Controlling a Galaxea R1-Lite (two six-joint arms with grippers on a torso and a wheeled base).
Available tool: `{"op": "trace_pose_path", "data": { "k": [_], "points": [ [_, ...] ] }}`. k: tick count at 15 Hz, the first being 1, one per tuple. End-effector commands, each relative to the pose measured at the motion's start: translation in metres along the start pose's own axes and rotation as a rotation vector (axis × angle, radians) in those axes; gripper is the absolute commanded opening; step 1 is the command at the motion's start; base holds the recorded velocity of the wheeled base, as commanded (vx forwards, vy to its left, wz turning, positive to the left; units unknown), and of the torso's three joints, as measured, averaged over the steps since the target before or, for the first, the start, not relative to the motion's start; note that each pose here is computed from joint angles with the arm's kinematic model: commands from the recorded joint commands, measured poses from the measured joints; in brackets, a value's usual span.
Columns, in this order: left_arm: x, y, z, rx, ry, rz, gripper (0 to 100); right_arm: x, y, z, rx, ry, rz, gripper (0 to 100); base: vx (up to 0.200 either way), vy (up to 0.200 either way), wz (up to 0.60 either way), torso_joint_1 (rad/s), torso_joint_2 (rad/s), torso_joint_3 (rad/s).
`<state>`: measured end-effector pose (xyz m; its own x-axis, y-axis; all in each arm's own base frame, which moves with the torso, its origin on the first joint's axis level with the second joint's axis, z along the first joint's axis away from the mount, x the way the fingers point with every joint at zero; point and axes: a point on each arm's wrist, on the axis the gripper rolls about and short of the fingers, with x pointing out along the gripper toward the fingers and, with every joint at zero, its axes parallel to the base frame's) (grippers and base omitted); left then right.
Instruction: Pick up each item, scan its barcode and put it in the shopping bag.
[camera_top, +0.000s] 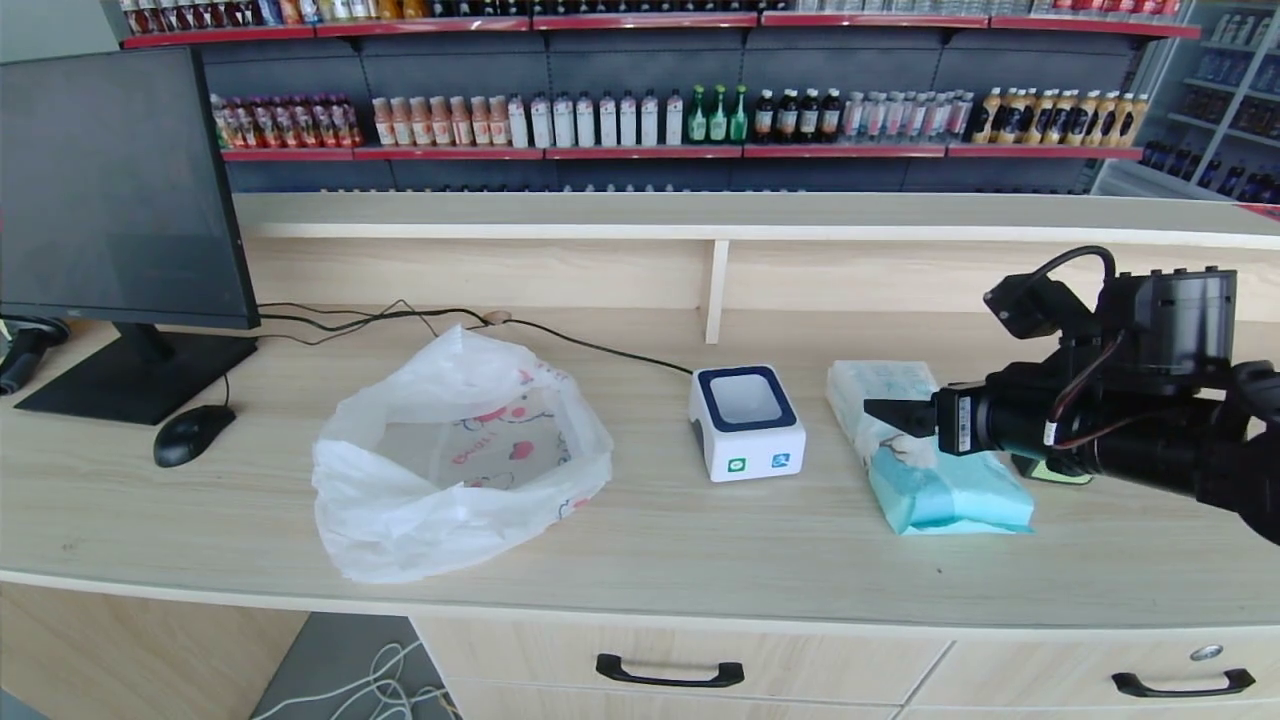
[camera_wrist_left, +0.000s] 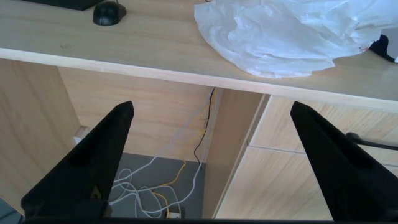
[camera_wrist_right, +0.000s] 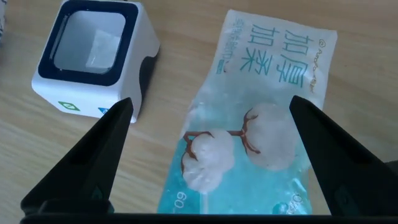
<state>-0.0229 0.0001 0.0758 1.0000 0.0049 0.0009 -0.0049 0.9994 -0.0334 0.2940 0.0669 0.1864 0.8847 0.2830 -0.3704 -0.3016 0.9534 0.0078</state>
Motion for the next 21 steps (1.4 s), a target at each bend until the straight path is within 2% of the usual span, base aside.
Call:
{"op": "trace_pose_path", "data": {
  "k": [1, 4, 5, 8, 17, 21],
  "points": [
    [0.0, 0.0, 0.0, 0.0, -0.001, 0.0, 100, 0.017, -0.008, 0.004, -0.005, 0.012, -0.025, 100, 0.0, 0.0, 0.0, 0.0, 0.0, 0.0],
    [0.0, 0.0, 0.0, 0.0, 0.001, 0.001, 100, 0.015, -0.016, 0.004, -0.011, 0.099, -0.043, 100, 0.0, 0.0, 0.0, 0.0, 0.0, 0.0],
    [0.0, 0.0, 0.0, 0.0, -0.001, 0.0, 100, 0.016, -0.016, 0.006, -0.011, 0.107, -0.042, 100, 0.0, 0.0, 0.0, 0.0, 0.0, 0.0],
    [0.0, 0.0, 0.0, 0.0, -0.001, 0.0, 100, 0.01, -0.018, 0.02, 0.001, 0.201, -0.041, 100, 0.0, 0.0, 0.0, 0.0, 0.0, 0.0],
    [0.0, 0.0, 0.0, 0.0, -0.001, 0.0, 100, 0.019, -0.023, 0.006, 0.024, 0.272, -0.045, 100, 0.0, 0.0, 0.0, 0.0, 0.0, 0.0],
    [0.0, 0.0, 0.0, 0.0, -0.001, 0.0, 100, 0.022, -0.025, -0.008, 0.034, 0.333, -0.05, 100, 0.0, 0.0, 0.0, 0.0, 0.0, 0.0]
  ]
}}
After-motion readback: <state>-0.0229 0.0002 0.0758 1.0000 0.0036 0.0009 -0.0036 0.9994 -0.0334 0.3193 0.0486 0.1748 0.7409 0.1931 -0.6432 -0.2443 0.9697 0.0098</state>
